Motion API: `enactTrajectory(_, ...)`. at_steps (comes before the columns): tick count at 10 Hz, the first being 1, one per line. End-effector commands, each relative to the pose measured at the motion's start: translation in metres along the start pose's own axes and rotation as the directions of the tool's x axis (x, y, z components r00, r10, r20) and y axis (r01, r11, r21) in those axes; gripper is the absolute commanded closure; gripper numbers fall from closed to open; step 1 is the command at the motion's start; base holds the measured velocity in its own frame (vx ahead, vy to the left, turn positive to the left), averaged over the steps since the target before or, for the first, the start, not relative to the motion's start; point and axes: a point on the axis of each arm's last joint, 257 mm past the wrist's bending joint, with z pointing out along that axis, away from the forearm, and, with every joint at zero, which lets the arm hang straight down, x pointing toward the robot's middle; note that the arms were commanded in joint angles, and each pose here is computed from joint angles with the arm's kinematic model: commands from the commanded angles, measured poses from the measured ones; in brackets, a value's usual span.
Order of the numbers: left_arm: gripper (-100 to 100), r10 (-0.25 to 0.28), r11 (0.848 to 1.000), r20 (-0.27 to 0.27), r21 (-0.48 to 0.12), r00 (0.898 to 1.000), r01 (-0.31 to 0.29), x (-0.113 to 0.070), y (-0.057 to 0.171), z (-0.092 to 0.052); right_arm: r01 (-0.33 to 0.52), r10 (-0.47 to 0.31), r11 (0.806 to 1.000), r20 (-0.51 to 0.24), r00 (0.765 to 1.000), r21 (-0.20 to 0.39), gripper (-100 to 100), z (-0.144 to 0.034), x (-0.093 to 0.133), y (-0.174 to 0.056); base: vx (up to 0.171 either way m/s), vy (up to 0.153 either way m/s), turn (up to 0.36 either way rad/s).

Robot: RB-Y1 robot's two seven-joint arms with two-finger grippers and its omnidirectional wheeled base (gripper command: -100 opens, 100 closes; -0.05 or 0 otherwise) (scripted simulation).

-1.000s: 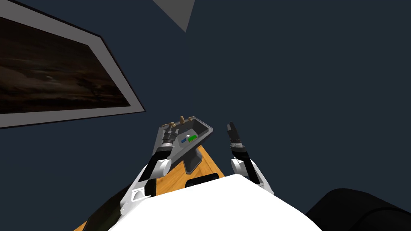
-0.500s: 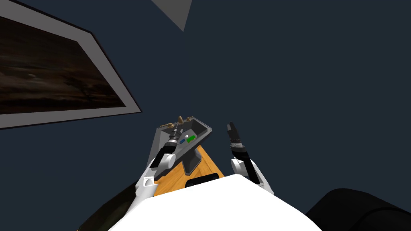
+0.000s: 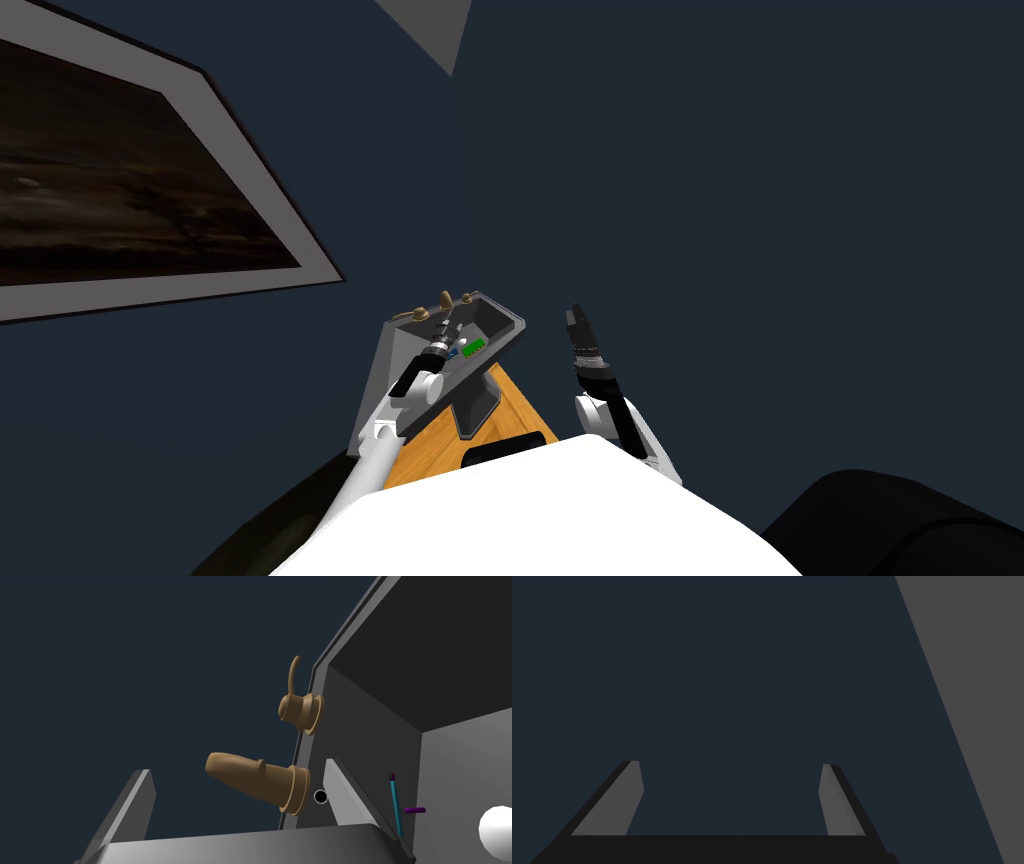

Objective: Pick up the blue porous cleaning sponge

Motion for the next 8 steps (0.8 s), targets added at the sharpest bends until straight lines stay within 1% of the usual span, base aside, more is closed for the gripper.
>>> enactTrajectory(1, -100, -0.002, 1.0, 0.001, -0.006, 1.0, 0.002, 0.0, 0.002, 0.001, 0.0, 0.0, 1.0, 0.0, 1.0, 0.0, 0, 0.0, 0.0, 0.0, 0.02, 0.011, 0.047)
enactTrajectory(3, -100, -0.002, 1.0, 0.001, -0.006, 1.0, 0.002, 0.0, 0.002, 0.001, 0.0, 0.0, 1.0, 0.0, 1.0, 0.0, 0, 0.0, 0.0, 0.0, -0.009, -0.007, -0.031)
enactTrajectory(4, -100, -0.037, 0.997, -0.003, -0.064, 0.999, 0.037, 0.004, 0.02, 0.014, 0.0, 0.0, 1.0, 0.0, 1.0, 0.0, 0, 0.0, 0.0, 0.0, 0.007, 0.001, 0.004)
enactTrajectory(5, -100, -0.037, 0.996, 0.001, -0.078, 0.999, 0.037, 0.002, 0.024, 0.014, 0.0, 0.0, 1.0, 0.0, 1.0, 0.0, 0, 0.0, 0.0, 0.0, 0.0, 0.0, 0.0)
enactTrajectory(8, -100, -0.037, 0.996, 0.001, -0.078, 0.999, 0.037, 0.002, 0.024, 0.014, 0.0, 0.0, 1.0, 0.0, 1.0, 0.0, 0, 0.0, 0.0, 0.0, -0.01, -0.007, -0.032)
